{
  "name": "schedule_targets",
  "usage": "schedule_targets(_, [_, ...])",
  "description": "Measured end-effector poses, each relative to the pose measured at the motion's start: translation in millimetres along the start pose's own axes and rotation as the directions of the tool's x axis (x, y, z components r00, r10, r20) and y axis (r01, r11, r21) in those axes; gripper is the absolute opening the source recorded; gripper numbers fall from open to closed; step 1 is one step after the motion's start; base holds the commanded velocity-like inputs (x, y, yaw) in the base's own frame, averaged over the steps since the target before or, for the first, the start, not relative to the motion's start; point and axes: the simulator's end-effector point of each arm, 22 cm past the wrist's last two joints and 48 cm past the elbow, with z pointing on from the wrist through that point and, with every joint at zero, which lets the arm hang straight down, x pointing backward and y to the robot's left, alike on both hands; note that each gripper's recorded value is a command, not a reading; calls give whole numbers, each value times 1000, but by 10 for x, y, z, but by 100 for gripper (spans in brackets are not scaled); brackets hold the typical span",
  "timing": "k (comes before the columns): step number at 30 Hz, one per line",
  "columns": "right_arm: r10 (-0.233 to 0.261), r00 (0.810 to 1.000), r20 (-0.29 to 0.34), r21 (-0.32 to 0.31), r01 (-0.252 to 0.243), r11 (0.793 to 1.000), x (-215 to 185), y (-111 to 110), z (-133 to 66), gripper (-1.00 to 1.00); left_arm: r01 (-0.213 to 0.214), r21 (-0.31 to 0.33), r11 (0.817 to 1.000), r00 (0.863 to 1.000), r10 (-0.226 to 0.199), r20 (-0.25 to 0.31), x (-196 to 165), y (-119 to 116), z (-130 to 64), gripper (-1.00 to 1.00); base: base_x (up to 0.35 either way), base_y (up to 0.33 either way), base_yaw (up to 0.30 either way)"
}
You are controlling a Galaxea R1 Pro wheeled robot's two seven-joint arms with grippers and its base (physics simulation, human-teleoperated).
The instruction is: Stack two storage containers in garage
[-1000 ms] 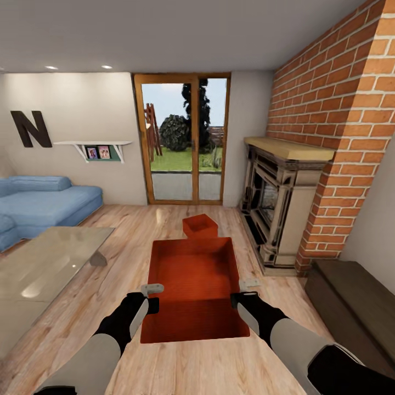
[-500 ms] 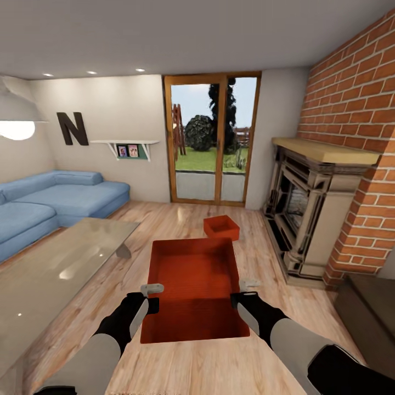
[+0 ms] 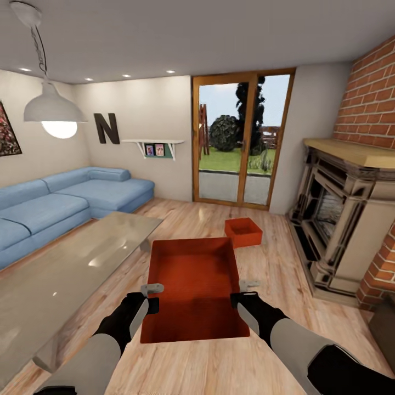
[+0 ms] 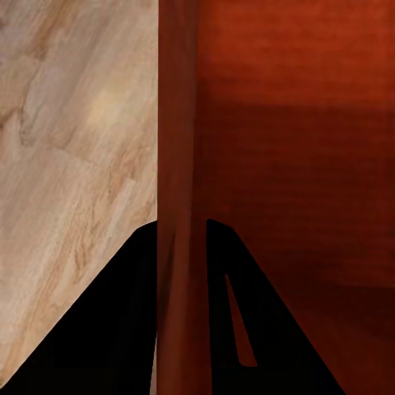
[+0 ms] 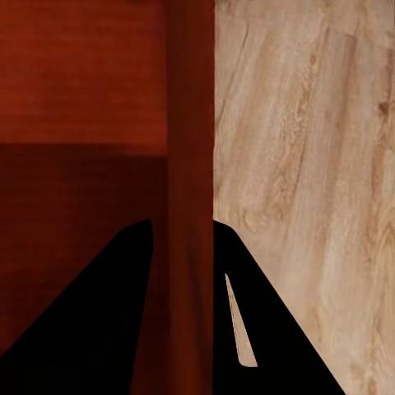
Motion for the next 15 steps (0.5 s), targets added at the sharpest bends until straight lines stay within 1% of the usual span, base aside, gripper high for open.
schedule_targets(15, [0, 1000, 0, 0, 0, 1000, -3, -1, 0, -100, 0, 0, 1000, 1000, 0, 0, -1, -1, 0, -100, 0, 0, 296])
